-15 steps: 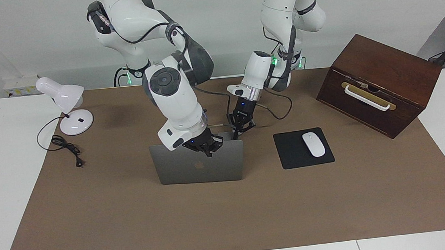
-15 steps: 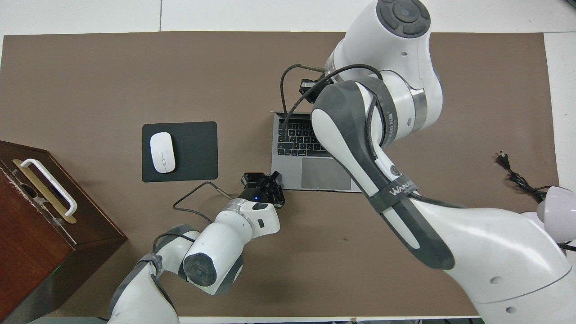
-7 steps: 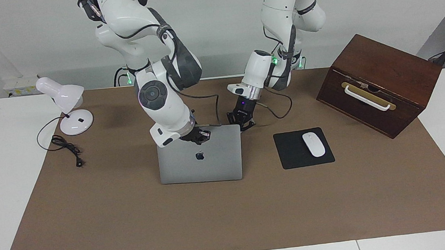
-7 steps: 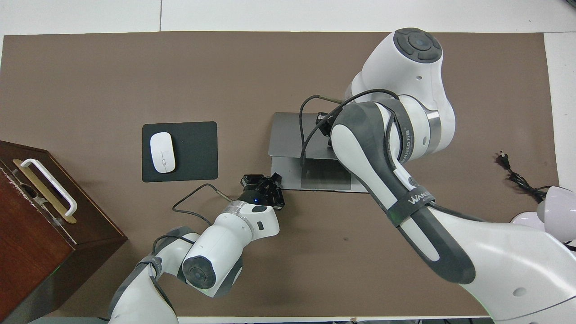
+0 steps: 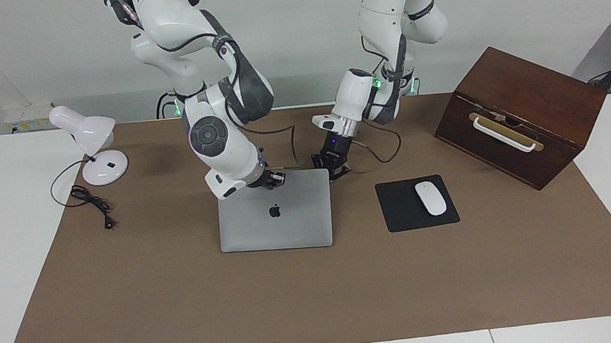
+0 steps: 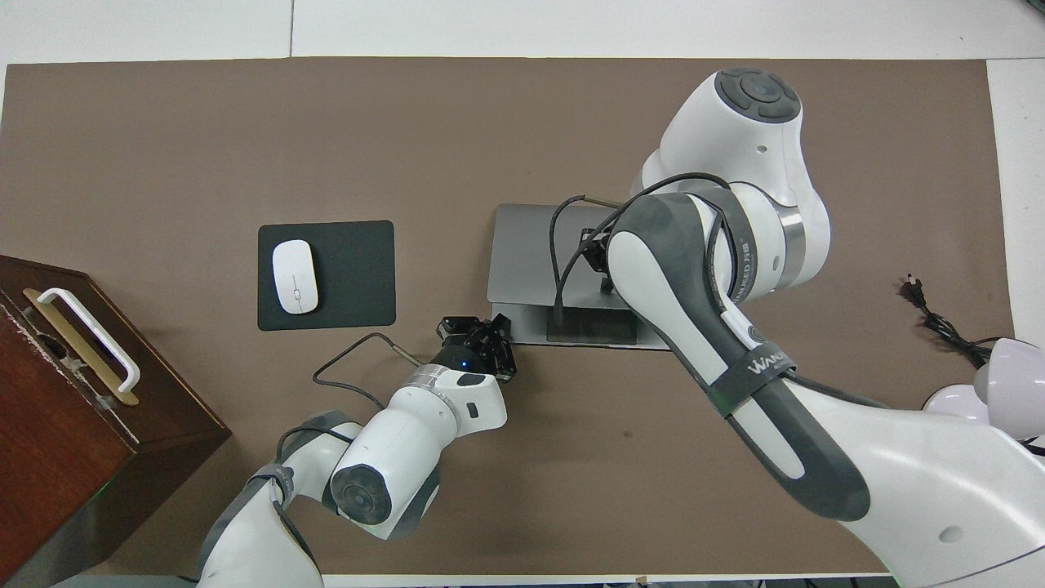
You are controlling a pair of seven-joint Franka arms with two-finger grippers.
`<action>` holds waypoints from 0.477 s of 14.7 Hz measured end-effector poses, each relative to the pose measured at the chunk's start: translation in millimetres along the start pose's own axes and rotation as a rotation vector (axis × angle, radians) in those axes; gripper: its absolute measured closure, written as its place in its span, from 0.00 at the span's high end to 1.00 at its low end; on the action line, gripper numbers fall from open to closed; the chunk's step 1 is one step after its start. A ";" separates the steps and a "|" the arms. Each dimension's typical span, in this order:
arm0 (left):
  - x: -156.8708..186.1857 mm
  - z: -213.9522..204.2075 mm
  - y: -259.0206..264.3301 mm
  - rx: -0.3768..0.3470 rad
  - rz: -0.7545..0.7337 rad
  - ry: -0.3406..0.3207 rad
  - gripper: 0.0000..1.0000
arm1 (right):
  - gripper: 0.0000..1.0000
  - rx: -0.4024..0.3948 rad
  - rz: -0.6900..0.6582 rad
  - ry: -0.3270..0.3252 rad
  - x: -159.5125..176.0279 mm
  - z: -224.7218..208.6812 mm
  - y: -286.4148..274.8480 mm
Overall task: Close laptop with both arms
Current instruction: 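Press the laptop lid down toward the keyboard with the right gripper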
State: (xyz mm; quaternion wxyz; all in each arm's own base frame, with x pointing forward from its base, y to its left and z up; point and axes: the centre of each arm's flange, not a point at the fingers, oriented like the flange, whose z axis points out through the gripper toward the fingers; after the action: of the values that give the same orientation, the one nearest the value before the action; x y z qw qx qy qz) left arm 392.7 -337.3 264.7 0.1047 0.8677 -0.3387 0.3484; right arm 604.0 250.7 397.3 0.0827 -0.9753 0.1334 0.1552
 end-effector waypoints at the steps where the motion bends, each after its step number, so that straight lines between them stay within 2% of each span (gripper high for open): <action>1: 0.0 0.0 0.0 0.000 0.000 0.000 0.01 | 0.01 -0.003 -0.002 -0.004 -0.1 1.0 1.5; 7: -0.1 0.0 0.0 0.000 0.001 0.000 0.01 | 0.01 -0.034 -0.019 -0.021 -1.7 12.0 17.5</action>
State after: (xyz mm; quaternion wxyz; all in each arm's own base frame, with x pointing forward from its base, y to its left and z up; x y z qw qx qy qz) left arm 392.7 -337.3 264.6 0.1045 0.8675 -0.3392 0.3485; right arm 594.1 236.9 384.5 0.0688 -0.9762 0.1204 0.1670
